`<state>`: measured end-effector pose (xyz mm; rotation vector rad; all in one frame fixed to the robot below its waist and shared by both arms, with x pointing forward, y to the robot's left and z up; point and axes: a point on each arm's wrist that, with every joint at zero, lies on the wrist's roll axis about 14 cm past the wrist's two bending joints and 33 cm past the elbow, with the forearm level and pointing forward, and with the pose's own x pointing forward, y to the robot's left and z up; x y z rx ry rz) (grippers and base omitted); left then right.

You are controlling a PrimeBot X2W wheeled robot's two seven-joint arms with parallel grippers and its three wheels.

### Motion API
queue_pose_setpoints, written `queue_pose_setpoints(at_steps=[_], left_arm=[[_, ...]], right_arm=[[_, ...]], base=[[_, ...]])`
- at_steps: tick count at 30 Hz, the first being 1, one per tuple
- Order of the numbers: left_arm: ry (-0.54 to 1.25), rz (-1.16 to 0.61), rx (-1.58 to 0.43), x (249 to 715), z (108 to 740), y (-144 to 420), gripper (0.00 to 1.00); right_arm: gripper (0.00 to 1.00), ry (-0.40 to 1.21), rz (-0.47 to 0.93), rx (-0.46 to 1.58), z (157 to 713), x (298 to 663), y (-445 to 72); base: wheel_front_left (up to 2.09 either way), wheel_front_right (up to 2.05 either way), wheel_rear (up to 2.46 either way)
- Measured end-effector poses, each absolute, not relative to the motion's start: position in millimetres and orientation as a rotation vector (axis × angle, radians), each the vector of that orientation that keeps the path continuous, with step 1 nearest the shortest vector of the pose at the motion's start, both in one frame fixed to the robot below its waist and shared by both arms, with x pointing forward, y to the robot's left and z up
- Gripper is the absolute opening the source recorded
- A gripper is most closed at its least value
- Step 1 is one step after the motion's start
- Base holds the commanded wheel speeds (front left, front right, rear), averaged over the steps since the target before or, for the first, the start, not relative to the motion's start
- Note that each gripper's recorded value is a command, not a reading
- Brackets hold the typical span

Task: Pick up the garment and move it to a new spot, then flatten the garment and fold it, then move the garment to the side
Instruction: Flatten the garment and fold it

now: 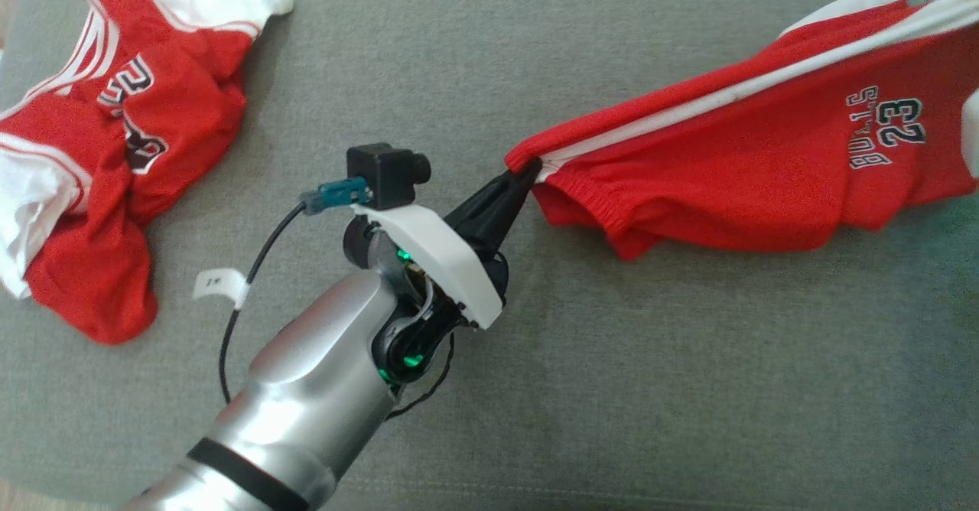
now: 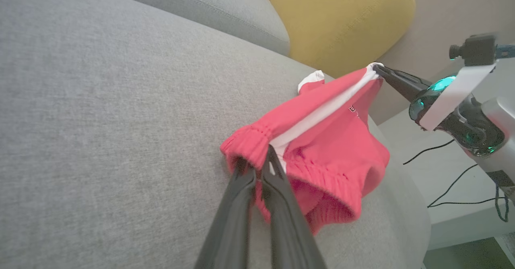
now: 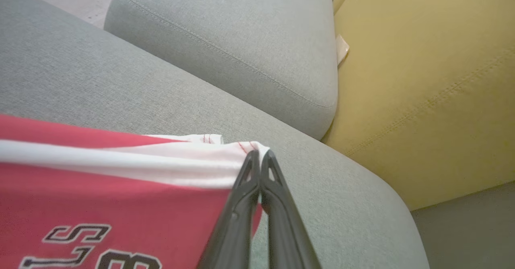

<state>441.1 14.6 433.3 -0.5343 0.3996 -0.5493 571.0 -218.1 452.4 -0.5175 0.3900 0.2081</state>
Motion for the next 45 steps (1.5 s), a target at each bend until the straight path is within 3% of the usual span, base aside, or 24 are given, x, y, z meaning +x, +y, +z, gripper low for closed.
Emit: queue_pose_setpoints(at_steps=[6, 8, 9, 10, 11, 12, 13, 21, 25, 29, 34, 38, 45], left_arm=[[0.484, -0.548, -0.524, 439, 413, 15, 0.0], [0.492, -0.548, -0.519, 440, 410, 15, 0.0], [0.49, -0.548, -0.517, 441, 410, 15, 0.0], [0.488, -0.55, -0.517, 442, 410, 15, 0.15], [0.483, -0.555, -0.514, 442, 411, 14, 0.36], [0.476, -0.556, -0.51, 442, 411, 14, 0.93], [0.467, -0.554, -0.506, 443, 411, 15, 1.0], [0.287, -0.441, -0.319, 456, 435, 48, 1.0], [0.114, -0.326, -0.234, 451, 472, 68, 1.0], [0.063, -0.236, -0.173, 416, 475, 81, 1.0], [0.028, -0.132, -0.139, 386, 482, 100, 1.0], [0.036, -0.074, -0.139, 370, 480, 111, 1.0], [0.036, 0.002, -0.103, 357, 480, 136, 1.0]], right_arm=[[0.0, 0.422, 0.264, -0.542, 427, 590, -202], [0.18, 0.425, 0.274, -0.532, 421, 592, -199], [0.33, 0.424, 0.276, -0.529, 419, 592, -199], [0.91, 0.417, 0.276, -0.519, 418, 592, -199], [1.0, 0.404, 0.276, -0.508, 420, 593, -199], [1.0, 0.381, 0.277, -0.496, 423, 594, -198], [1.0, 0.356, 0.275, -0.471, 426, 595, -197], [1.0, 0.27, 0.232, -0.254, 451, 578, -193], [1.0, 0.35, 0.222, -0.17, 431, 545, -196], [1.0, 0.445, 0.204, -0.146, 409, 521, -206], [1.0, 0.468, 0.164, -0.124, 406, 533, -214], [1.0, 0.584, 0.132, -0.131, 383, 536, -221], [1.0, 0.672, 0.143, -0.107, 359, 548, -200]], base=[[0.0, 0.0, 0.0], [0.0, 0.0, 0.0], [0.0, 0.0, 0.0], [0.0, 0.0, 0.0], [0.0, 0.0, 0.0], [0.0, 0.0, 0.0], [0.0, 0.0, 0.0], [0.0, 0.0, 0.0], [0.0, 0.0, 0.0], [0.0, 0.0, 0.0], [0.0, 0.0, 0.0], [0.0, 0.0, 0.0], [0.0, 0.0, 0.0]])
